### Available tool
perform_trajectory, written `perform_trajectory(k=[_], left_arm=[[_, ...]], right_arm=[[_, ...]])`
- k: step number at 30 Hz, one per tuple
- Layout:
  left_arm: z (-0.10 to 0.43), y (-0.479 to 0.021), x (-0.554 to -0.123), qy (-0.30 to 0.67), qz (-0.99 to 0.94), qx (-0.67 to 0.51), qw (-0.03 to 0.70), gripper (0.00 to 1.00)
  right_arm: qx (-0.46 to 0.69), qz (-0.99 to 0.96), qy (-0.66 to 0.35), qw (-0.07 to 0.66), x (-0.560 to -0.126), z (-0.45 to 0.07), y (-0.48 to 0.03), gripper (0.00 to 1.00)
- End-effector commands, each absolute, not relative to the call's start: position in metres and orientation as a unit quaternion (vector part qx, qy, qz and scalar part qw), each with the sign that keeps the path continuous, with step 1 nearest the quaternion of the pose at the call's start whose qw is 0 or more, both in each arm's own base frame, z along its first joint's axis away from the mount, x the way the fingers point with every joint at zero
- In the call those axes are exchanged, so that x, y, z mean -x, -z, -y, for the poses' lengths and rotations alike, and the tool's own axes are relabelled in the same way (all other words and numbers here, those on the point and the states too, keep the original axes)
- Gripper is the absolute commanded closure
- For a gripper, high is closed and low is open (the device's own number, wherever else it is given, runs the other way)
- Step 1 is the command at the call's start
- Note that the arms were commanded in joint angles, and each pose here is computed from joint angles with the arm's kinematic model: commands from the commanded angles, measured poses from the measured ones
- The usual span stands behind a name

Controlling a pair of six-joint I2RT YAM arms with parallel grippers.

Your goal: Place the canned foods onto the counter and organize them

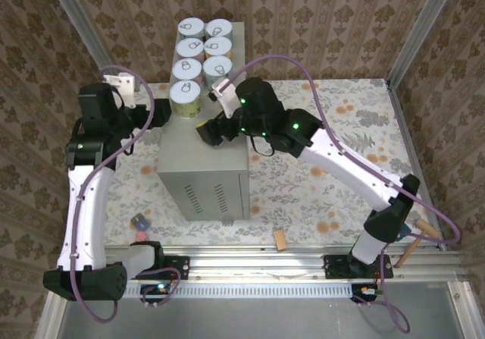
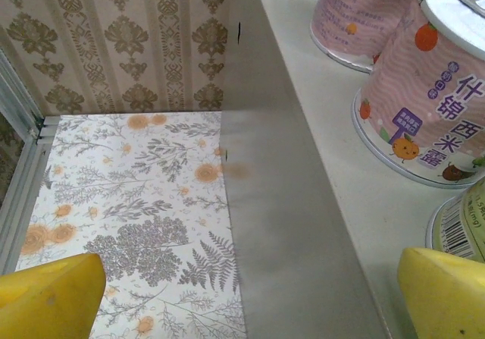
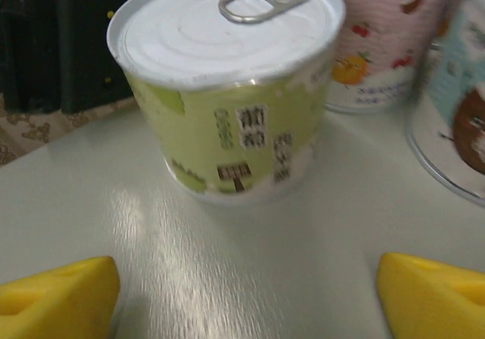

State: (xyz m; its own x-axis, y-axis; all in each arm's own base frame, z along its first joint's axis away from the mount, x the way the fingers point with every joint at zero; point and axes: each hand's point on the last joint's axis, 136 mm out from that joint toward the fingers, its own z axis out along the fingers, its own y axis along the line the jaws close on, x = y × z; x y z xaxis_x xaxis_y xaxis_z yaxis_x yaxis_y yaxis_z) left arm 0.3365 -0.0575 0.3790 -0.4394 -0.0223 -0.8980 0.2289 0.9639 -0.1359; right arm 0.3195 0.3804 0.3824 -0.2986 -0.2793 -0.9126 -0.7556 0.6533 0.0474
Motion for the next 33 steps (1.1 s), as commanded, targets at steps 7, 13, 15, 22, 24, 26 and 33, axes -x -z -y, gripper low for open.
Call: perform_trajectory(k=[7, 13, 15, 22, 24, 26, 33], left_arm=[[0.051, -0.388, -0.331, 0.109, -0.836, -0.067, 0.533, 0.00], [0.056, -0.381, -0.334, 0.121, -0.842, -0.075, 0.521, 0.00], [0.057, -0.377, -0.335, 0.124, -0.844, -0.075, 0.516, 0.00], [0.059, -0.368, -0.337, 0.129, -0.849, -0.078, 0.506, 0.00], [0.059, -0.367, -0.337, 0.130, -0.851, -0.078, 0.504, 0.00], [0.060, -0.364, -0.338, 0.132, -0.852, -0.077, 0.500, 0.00], [0.062, -0.360, -0.341, 0.137, -0.856, -0.079, 0.492, 0.00]], right_arm=[[0.274, -0.785, -0.182, 0.525, -0.303, -0.311, -0.415, 0.00], [0.229, -0.792, -0.147, 0.547, -0.309, -0.289, -0.430, 0.00], [0.216, -0.793, -0.139, 0.552, -0.312, -0.284, -0.433, 0.00], [0.203, -0.796, -0.136, 0.554, -0.315, -0.280, -0.433, 0.00], [0.202, -0.798, -0.135, 0.552, -0.316, -0.280, -0.430, 0.00], [0.201, -0.797, -0.135, 0.553, -0.316, -0.279, -0.429, 0.00], [0.196, -0.798, -0.134, 0.555, -0.316, -0.275, -0.428, 0.00]])
